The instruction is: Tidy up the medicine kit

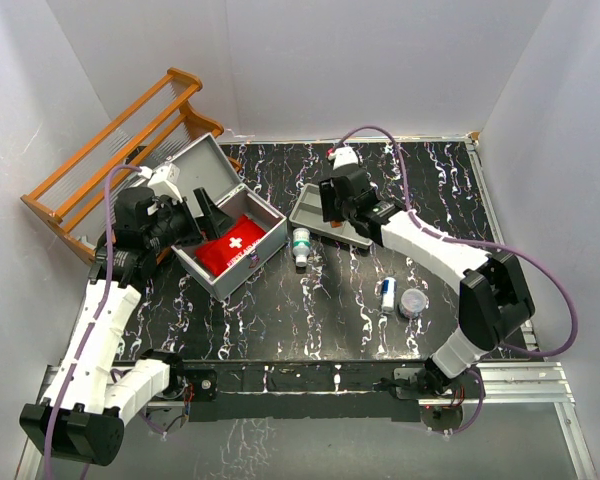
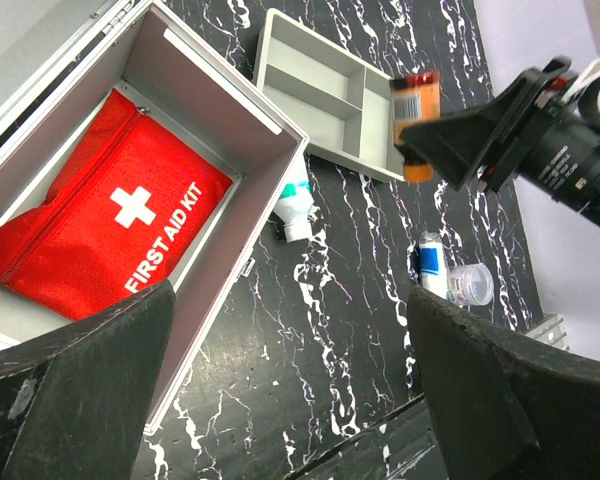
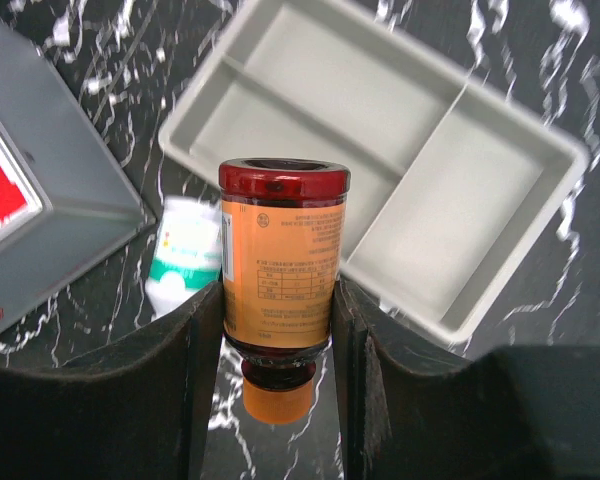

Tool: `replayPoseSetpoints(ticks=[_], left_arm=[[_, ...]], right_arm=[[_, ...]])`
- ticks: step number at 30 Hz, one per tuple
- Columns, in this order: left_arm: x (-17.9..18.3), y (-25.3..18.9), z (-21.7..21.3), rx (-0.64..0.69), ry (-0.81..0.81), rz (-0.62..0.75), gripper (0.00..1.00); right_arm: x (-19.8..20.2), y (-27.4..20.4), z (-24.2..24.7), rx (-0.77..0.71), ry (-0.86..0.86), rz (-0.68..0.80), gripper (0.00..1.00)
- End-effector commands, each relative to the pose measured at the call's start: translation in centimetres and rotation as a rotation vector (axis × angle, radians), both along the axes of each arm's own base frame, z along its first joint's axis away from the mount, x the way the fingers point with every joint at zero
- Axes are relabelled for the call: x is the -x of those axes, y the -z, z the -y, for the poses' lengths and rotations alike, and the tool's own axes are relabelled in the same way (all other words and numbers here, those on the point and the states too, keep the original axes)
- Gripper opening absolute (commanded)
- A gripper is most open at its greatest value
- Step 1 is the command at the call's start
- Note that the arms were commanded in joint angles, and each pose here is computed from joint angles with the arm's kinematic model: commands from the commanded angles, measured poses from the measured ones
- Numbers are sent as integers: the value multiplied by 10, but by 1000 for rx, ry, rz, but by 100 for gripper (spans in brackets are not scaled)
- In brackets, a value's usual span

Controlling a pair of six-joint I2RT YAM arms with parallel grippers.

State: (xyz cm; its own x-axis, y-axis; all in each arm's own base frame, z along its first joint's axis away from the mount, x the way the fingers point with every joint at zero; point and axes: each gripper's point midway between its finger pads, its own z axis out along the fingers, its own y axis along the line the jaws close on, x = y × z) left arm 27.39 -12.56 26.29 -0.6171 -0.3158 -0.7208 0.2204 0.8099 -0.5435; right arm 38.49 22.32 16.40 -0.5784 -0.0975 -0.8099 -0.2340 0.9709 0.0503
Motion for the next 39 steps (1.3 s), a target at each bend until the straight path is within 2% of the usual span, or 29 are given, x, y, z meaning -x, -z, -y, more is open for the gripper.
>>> replayPoseSetpoints(ticks=[1, 6, 12, 19, 26, 31, 39], left_arm=[[-1, -27, 9, 44, 41, 53, 99], [2, -31, 13, 73, 58, 43, 99], [8, -34, 15, 82, 69, 33, 99], [10, -33, 17, 89, 77, 17, 99], [9, -30, 17, 93, 77, 1, 99], [10, -33, 11, 58, 51, 5, 99], [14, -40, -8, -18, -26, 30, 99]], right_arm=[[-60, -61, -7, 38, -162, 263, 21], [-87, -59, -14, 122, -336, 289, 20], [-108, -17, -17, 238, -518, 244, 20], [-138, 19, -8, 322, -570, 182, 18], [-139, 62, -4, 372, -626, 81, 19], [-135, 73, -7, 336, -624, -9, 28], [-137, 58, -5, 298, -548, -27, 52]])
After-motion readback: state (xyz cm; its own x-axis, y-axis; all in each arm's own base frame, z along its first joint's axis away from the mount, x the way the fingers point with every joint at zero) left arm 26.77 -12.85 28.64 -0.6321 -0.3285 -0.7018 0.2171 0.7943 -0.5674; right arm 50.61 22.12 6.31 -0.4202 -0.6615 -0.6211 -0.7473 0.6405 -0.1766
